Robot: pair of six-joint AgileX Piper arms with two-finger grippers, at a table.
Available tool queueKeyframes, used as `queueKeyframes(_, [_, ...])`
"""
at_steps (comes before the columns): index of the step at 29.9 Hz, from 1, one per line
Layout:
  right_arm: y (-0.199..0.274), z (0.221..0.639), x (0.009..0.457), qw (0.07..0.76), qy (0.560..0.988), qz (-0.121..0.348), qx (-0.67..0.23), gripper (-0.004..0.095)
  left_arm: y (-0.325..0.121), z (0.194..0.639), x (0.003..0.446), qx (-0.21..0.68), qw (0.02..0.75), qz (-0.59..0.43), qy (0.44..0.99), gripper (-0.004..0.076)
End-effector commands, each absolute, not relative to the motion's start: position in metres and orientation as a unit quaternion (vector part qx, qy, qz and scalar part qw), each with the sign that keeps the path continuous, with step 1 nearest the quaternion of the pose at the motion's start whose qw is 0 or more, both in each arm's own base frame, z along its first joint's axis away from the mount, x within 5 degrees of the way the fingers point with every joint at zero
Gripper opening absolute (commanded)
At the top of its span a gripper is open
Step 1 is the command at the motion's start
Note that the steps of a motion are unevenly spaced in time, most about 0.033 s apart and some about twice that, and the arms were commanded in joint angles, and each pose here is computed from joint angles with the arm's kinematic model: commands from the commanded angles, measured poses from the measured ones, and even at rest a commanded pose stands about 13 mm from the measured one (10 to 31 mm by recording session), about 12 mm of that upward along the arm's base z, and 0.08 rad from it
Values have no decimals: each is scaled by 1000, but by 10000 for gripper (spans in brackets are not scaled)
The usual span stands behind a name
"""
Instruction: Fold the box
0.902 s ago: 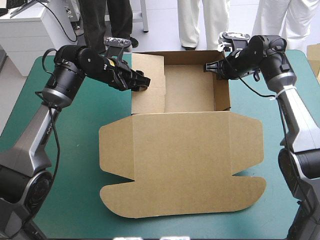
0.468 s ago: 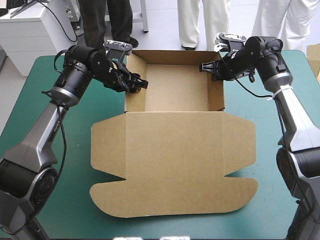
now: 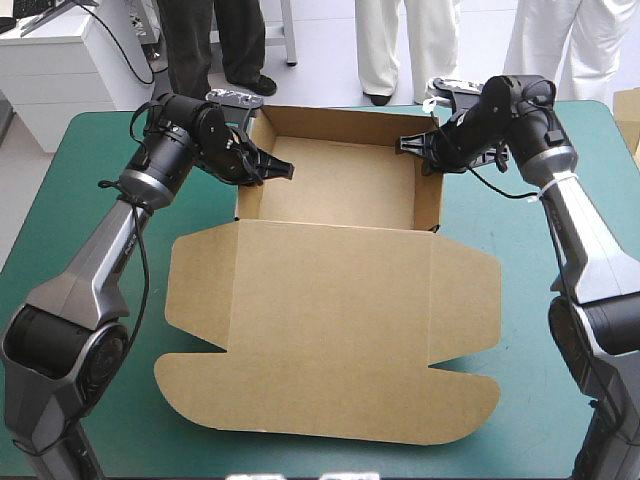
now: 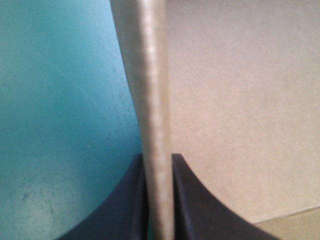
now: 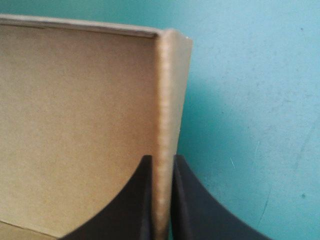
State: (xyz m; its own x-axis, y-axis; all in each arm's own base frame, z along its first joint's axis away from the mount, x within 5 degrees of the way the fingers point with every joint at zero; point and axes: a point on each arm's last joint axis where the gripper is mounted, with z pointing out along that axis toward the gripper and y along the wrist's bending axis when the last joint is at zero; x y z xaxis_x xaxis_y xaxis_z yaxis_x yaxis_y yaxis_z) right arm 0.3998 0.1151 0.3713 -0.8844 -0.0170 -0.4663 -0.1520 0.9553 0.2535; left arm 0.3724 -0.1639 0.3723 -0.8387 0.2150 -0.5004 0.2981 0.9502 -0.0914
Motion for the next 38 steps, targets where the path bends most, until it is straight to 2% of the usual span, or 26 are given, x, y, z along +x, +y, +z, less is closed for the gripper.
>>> queueKeyframes(1, [129,398,384,271,947,149,-86,-6,-164,394,362,154,271,-102,945,-32])
queueKeyframes(12, [175,351,396,211,960,142,-114,-6,-167,376,369,158,237,-91,954,-32])
queueKeyframes(23, [176,333,405,198,966,120,-115,-6,-177,343,387,158,203,-91,962,-32])
queueKeyframes(38, [181,309,415,169,972,121,-107,-6,-186,304,403,157,160,-89,970,-32])
